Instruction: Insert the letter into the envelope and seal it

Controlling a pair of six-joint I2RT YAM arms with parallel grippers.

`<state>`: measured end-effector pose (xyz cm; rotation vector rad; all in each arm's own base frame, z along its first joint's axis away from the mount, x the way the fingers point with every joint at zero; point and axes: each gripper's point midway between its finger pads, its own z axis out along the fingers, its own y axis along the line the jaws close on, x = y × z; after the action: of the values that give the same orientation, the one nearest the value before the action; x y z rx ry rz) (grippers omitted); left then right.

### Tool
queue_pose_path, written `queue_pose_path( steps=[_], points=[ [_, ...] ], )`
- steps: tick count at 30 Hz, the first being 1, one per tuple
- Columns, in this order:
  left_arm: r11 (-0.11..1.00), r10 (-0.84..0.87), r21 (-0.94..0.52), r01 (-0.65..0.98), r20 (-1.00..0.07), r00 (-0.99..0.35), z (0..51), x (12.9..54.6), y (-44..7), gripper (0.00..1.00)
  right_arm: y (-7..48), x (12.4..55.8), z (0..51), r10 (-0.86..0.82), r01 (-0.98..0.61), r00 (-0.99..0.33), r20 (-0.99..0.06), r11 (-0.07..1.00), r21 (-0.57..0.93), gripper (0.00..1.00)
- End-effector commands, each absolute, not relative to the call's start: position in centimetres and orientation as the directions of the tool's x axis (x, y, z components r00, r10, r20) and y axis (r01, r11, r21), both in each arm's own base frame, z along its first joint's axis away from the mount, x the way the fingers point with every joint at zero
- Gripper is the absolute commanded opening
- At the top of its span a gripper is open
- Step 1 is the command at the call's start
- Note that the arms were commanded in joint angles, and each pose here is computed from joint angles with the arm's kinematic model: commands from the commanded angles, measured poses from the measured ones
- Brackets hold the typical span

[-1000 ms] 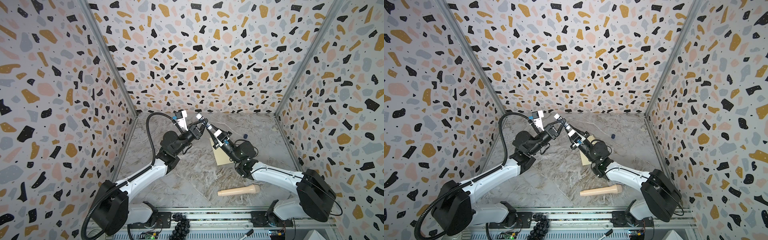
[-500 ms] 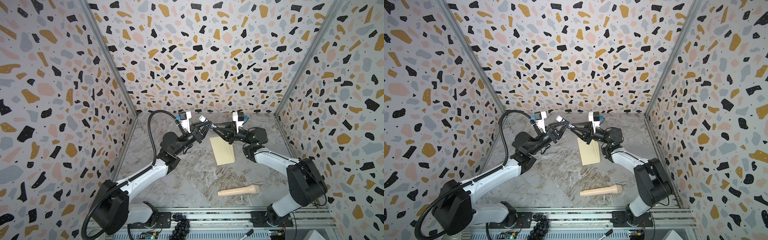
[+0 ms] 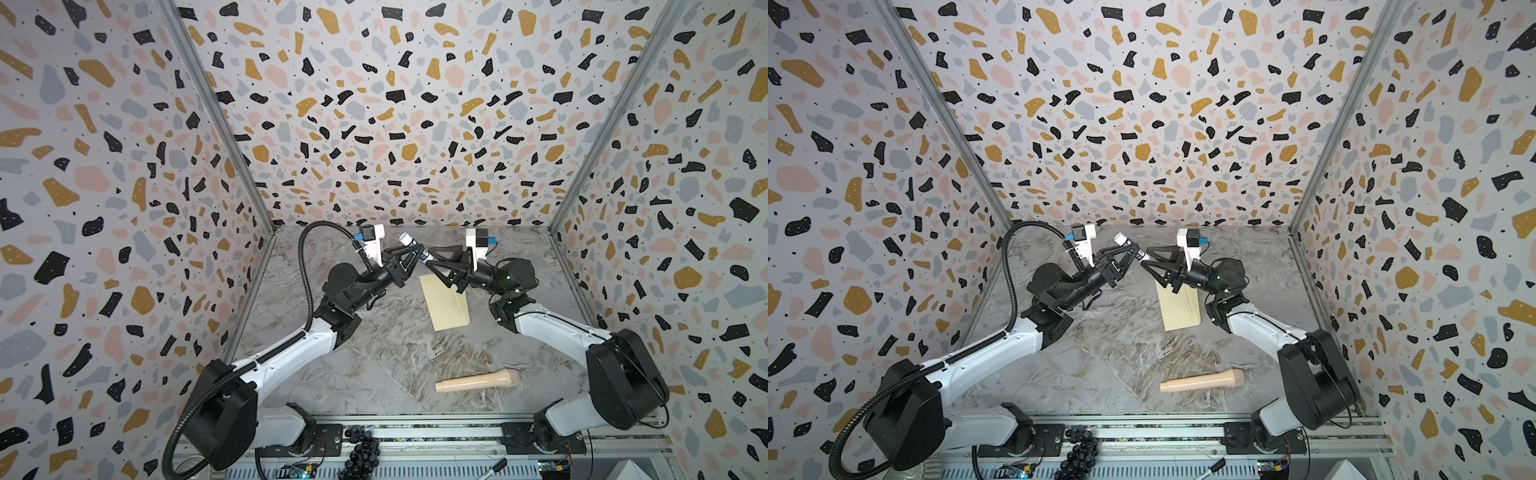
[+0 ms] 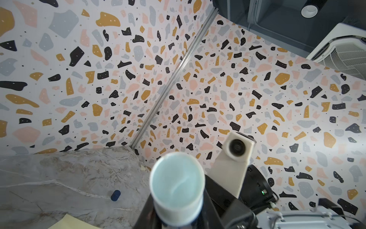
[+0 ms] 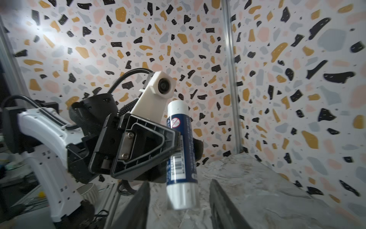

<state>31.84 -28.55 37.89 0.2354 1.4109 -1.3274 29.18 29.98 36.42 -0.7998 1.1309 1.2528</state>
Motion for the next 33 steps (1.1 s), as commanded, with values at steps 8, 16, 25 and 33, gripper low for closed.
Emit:
queue_pose_path(
  steps=[8, 16, 25, 33],
  points=[
    [0.310, -0.594, -0.578, 0.755, -0.738, -0.321, 41.4, 31.7, -27.6, 0.00, 28.9, 28.9, 37.4, -0.126, -0.510, 0.579, -0.805, 0.715, -0.479, 0.69],
    [0.302, -0.598, -0.587, 0.751, -0.731, -0.330, 41.3, 31.7, -27.6, 0.00, 29.6, 29.3, 37.7, -0.198, -0.414, 0.603, -0.773, 0.750, -0.515, 0.58],
    [0.297, -0.596, -0.590, 0.751, -0.729, -0.337, 41.2, 31.7, -27.7, 0.00, 30.6, 29.2, 38.0, -0.186, -0.421, 0.614, -0.767, 0.745, -0.518, 0.41],
    [0.289, -0.594, -0.593, 0.752, -0.727, -0.345, 41.2, 31.7, -27.8, 0.00, 31.2, 29.7, 38.1, -0.189, -0.427, 0.608, -0.771, 0.741, -0.518, 0.29]
  ],
)
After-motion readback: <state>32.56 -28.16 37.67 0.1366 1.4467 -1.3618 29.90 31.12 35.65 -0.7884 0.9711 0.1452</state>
